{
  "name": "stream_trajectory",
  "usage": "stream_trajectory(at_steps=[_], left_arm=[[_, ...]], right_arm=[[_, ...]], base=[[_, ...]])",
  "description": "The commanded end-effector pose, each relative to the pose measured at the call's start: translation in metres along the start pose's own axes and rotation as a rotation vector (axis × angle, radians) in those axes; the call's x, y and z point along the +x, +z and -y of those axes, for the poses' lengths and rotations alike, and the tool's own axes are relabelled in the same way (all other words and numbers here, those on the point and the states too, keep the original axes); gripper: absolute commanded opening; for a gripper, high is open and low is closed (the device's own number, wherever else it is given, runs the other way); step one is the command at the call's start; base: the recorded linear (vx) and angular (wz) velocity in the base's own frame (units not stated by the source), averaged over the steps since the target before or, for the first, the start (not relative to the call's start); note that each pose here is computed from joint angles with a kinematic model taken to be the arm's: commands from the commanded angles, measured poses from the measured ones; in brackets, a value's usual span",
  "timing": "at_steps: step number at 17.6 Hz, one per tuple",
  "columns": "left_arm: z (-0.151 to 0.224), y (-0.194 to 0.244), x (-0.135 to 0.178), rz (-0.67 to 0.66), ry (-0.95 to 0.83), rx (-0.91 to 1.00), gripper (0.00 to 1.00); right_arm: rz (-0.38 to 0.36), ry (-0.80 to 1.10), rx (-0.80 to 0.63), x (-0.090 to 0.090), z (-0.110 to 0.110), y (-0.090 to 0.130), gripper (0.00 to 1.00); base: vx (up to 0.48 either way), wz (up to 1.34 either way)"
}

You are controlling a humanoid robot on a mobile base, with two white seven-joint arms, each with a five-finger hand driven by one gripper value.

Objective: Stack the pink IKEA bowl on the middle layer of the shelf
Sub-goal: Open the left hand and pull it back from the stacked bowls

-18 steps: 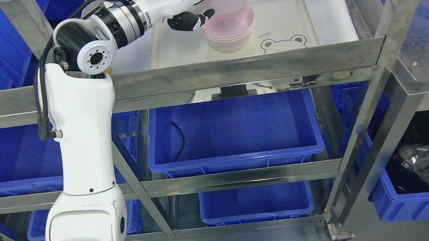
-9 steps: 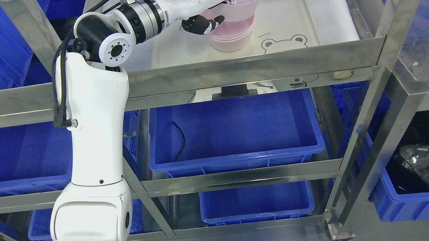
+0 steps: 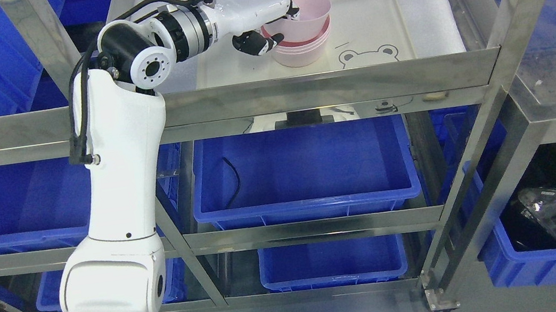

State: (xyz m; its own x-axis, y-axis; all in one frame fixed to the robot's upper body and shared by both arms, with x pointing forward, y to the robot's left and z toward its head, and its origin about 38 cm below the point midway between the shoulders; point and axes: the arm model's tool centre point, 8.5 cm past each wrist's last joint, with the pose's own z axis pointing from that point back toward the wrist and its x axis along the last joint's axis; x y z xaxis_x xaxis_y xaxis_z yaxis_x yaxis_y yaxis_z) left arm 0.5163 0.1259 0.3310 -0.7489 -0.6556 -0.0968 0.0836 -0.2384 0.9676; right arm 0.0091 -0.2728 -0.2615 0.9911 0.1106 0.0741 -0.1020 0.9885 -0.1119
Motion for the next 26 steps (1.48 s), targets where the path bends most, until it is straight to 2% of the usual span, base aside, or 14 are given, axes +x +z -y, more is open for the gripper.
stream_trajectory(at_steps=[1,2,3,6,9,10,11,16,18,19,21,24,26], left_arm=[[0.009,-0.001,-0.005,-0.008,0.003,-0.03,0.19],[0.008,-0.001,-0.004,-0.006,0.004,-0.023,0.39],[0.008,-0.001,-0.004,-0.005,0.006,-0.019,0.53],[0.002,-0.005,0.001,0.01,0.022,0.03,0.71],[-0.007,0.0,-0.002,0.01,0.048,0.119,0.84],[-0.009,0.004,-0.004,0.026,0.079,0.16,0.93],[-0.006,0.005,0.0,0.074,0.137,0.204,0.96],[0.023,0.017,0.017,0.316,0.449,0.379,0.98],[0.006,0.022,0.036,0.5,0.552,0.504,0.98],[0.006,0.017,0.055,0.585,0.586,0.504,0.98],[0.04,0.001,0.095,0.657,0.623,0.428,0.98],[0.123,-0.017,0.185,0.807,0.701,0.236,0.98],[0.165,-0.015,0.22,0.832,0.753,0.157,0.98]], right_arm=[[-0.008,0.002,-0.016,-0.01,0.01,0.0,1.0],[-0.008,0.002,-0.016,-0.01,0.01,0.0,1.0],[-0.008,0.002,-0.016,-0.01,0.01,0.0,1.0],[-0.008,0.002,-0.016,-0.01,0.01,0.0,1.0],[-0.008,0.002,-0.016,-0.01,0.01,0.0,1.0],[-0.008,0.002,-0.016,-0.01,0.01,0.0,1.0],[-0.008,0.002,-0.016,-0.01,0.01,0.0,1.0],[-0.008,0.002,-0.016,-0.01,0.01,0.0,1.0],[-0.008,0.002,-0.016,-0.01,0.01,0.0,1.0],[-0.008,0.002,-0.016,-0.01,0.01,0.0,1.0],[-0.008,0.002,-0.016,-0.01,0.01,0.0,1.0],[-0.008,0.002,-0.016,-0.01,0.01,0.0,1.0],[-0.008,0.002,-0.016,-0.01,0.01,0.0,1.0]], base=[[0.0,0.0],[0.0,0.0],[0.0,0.0],[0.0,0.0],[0.0,0.0],[0.0,0.0],[0.0,0.0],[0.0,0.0],[0.0,0.0],[0.0,0.0],[0.0,0.0],[0.0,0.0],[0.0,0.0]])
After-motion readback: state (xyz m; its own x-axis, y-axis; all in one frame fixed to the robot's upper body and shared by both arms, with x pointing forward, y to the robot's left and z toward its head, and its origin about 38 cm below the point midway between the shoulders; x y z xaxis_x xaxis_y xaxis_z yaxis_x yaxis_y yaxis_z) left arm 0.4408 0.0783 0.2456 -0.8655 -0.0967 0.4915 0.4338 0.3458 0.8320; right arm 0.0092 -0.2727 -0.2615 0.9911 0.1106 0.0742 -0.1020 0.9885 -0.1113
